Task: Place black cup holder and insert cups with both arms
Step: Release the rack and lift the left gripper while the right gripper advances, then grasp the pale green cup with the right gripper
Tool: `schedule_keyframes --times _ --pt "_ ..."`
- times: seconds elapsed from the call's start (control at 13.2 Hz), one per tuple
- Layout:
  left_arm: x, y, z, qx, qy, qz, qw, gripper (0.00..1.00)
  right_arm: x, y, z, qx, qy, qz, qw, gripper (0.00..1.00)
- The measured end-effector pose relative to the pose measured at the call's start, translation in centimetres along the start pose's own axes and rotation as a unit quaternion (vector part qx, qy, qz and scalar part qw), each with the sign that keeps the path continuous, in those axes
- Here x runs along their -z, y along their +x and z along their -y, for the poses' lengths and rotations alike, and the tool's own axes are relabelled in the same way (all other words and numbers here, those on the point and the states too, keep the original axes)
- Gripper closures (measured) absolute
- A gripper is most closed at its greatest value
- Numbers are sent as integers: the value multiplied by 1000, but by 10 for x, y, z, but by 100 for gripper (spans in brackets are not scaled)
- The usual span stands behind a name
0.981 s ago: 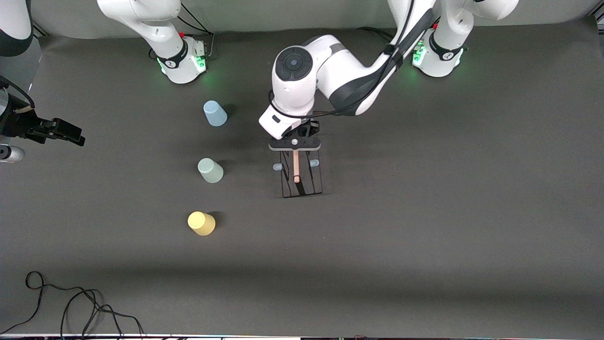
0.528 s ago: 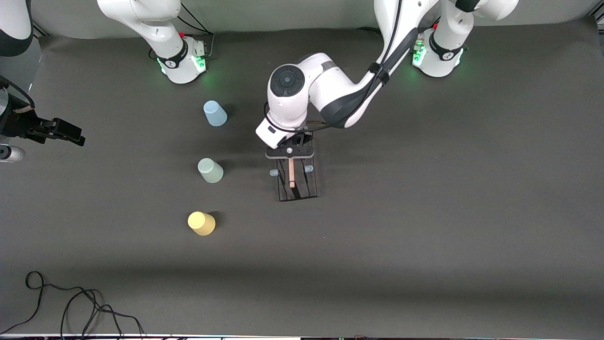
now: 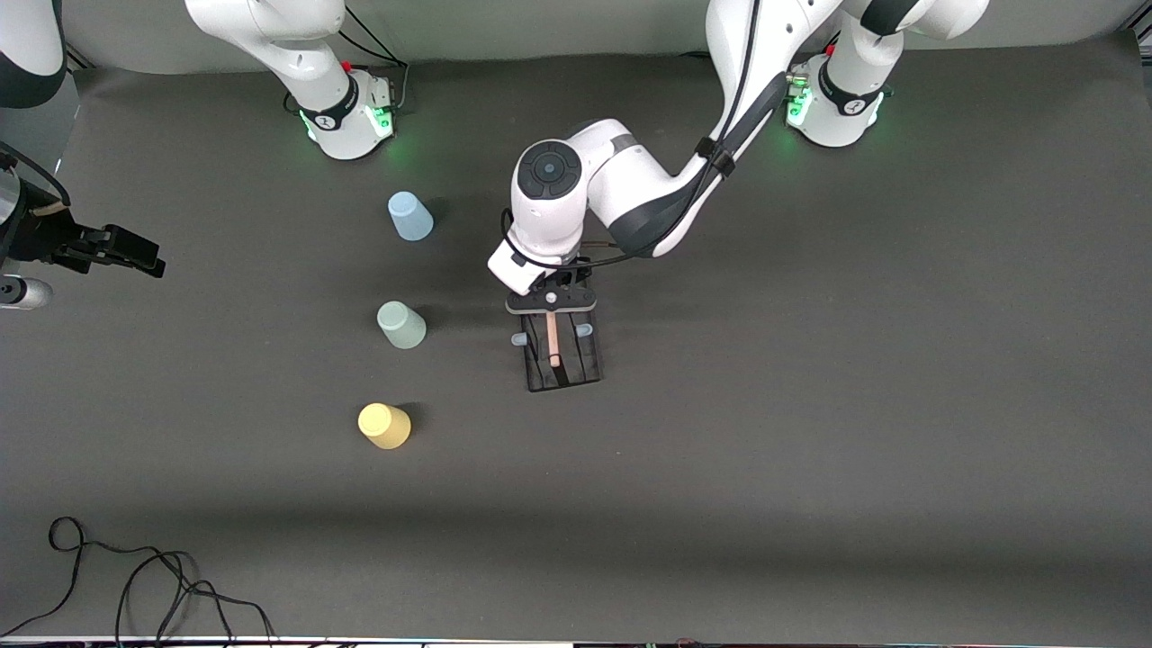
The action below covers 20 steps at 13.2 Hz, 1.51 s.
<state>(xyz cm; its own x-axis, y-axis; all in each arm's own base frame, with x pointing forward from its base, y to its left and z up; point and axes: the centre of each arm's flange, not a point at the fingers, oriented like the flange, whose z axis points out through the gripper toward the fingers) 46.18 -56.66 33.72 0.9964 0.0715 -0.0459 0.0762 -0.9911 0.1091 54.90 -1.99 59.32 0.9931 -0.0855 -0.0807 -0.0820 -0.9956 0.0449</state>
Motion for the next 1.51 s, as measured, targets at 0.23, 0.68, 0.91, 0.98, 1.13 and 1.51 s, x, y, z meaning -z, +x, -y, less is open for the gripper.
schedule_keyframes --times 0.23,0.68,0.91,0.98,1.13,1.51 --pt "0 -1 -1 -9 0 -2 1000 81 -3 -1 31 -12 2 3 1000 0" --pt "78 31 21 15 -2 -21 1000 22 -19 -10 94 -47 35 25 998 0" --pt "171 63 90 -16 11 4 1000 0 -43 -12 116 -67 57 21 996 0" --pt "201 76 125 -32 13 16 999 0 -59 -13 124 -67 60 15 996 0" --pt "255 99 202 -46 23 27 998 0 -101 -18 137 -63 62 0 996 0" --pt "330 108 335 -62 41 26 997 0 -198 -39 157 -61 63 -21 996 0"
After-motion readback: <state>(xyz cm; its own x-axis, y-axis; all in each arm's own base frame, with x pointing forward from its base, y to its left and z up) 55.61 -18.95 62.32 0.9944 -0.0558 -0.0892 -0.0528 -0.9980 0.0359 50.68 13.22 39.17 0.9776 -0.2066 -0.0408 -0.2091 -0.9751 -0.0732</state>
